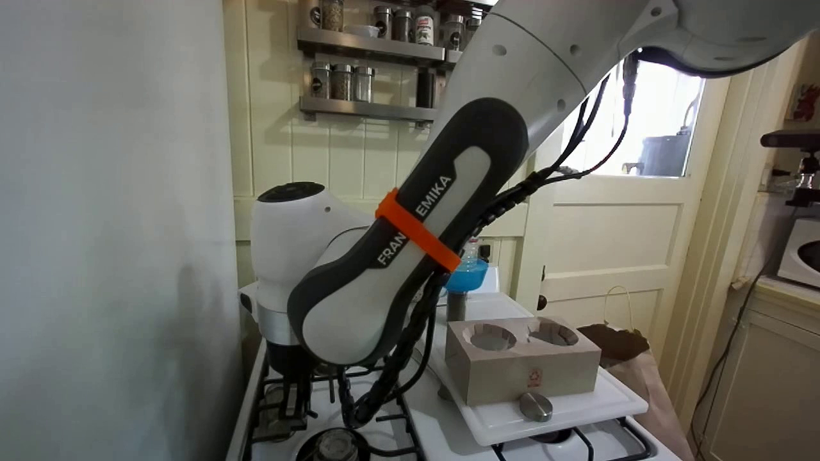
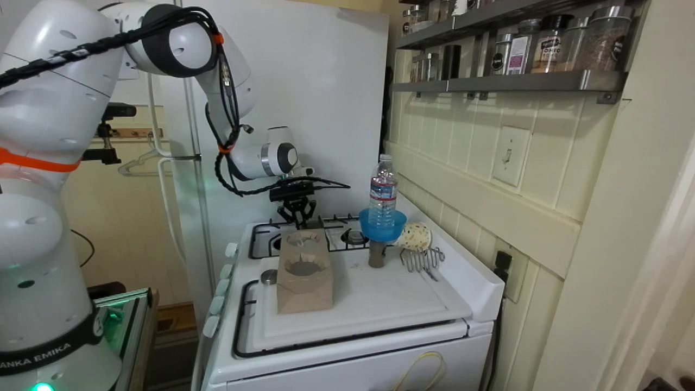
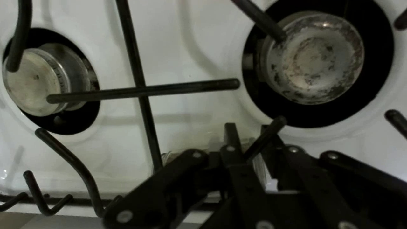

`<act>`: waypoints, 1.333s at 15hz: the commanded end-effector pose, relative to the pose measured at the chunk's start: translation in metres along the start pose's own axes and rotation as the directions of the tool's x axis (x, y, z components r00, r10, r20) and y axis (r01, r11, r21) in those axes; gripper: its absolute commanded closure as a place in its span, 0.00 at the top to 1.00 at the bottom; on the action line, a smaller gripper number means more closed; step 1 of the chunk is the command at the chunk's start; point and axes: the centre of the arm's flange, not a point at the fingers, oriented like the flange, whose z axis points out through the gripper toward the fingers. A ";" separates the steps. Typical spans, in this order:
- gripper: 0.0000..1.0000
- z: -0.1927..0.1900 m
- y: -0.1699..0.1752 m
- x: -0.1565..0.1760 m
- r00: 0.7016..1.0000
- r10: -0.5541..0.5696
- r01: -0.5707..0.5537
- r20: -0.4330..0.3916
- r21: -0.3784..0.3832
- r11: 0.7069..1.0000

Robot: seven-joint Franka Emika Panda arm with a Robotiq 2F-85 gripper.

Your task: Pick up the spice bottle

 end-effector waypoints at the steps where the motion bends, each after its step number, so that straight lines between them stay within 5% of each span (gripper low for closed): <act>1: 0.55 -0.009 -0.006 -0.005 1.000 -0.017 0.017 0.020 0.027 0.999; 7: 0.98 -0.024 -0.008 -0.003 0.998 -0.055 0.057 -0.038 0.056 0.997; 20: 0.96 -0.044 -0.008 -0.015 0.992 -0.075 0.083 -0.105 0.071 0.994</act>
